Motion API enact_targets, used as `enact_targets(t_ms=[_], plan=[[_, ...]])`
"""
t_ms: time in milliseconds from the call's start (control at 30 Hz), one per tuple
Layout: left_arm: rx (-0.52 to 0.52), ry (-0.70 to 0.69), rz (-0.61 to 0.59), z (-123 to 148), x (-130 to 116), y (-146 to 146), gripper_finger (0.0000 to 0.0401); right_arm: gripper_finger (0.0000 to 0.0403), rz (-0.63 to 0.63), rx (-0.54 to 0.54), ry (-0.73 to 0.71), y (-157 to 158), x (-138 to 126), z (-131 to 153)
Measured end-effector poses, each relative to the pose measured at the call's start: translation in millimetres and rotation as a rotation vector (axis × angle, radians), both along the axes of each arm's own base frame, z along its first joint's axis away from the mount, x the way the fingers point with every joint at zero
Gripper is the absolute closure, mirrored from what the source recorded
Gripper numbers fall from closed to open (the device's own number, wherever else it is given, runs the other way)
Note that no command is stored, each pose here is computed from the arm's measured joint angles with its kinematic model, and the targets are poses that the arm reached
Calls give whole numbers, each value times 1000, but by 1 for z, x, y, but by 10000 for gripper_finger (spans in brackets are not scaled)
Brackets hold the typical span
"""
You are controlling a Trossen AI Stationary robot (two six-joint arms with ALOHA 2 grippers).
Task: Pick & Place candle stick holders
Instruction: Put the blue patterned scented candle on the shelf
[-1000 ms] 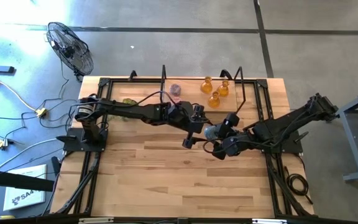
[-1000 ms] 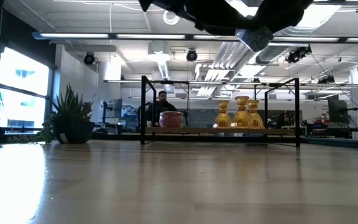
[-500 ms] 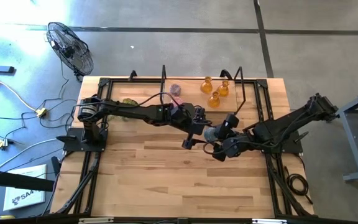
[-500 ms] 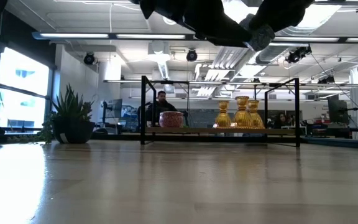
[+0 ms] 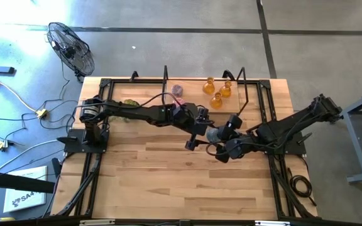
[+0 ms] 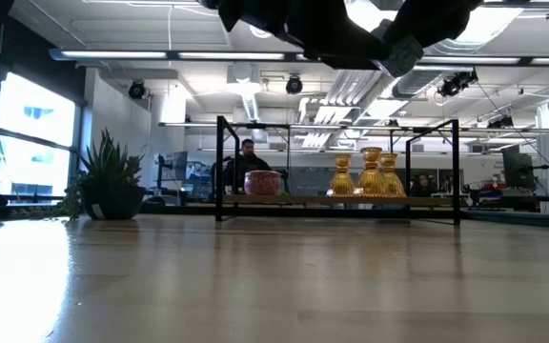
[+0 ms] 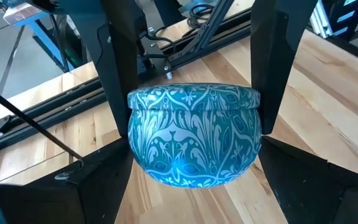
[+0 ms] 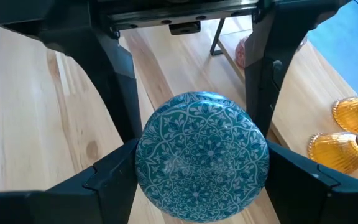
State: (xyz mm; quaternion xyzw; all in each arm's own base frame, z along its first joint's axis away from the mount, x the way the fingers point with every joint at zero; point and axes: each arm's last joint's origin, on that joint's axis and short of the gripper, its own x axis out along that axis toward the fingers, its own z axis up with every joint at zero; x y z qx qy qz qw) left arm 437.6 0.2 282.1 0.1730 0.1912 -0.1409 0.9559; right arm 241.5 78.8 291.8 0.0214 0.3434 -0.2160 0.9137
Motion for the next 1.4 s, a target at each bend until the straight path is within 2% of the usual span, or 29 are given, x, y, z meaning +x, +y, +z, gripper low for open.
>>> enact_targets(t_ms=[1067, 1400], plan=[[-6, -96, 3, -5, 12, 2, 67, 123, -6, 8, -5, -1, 0, 1], [-6, -88, 24, -6, 12, 3, 126, 123, -12, -1, -1, -1, 0, 1]])
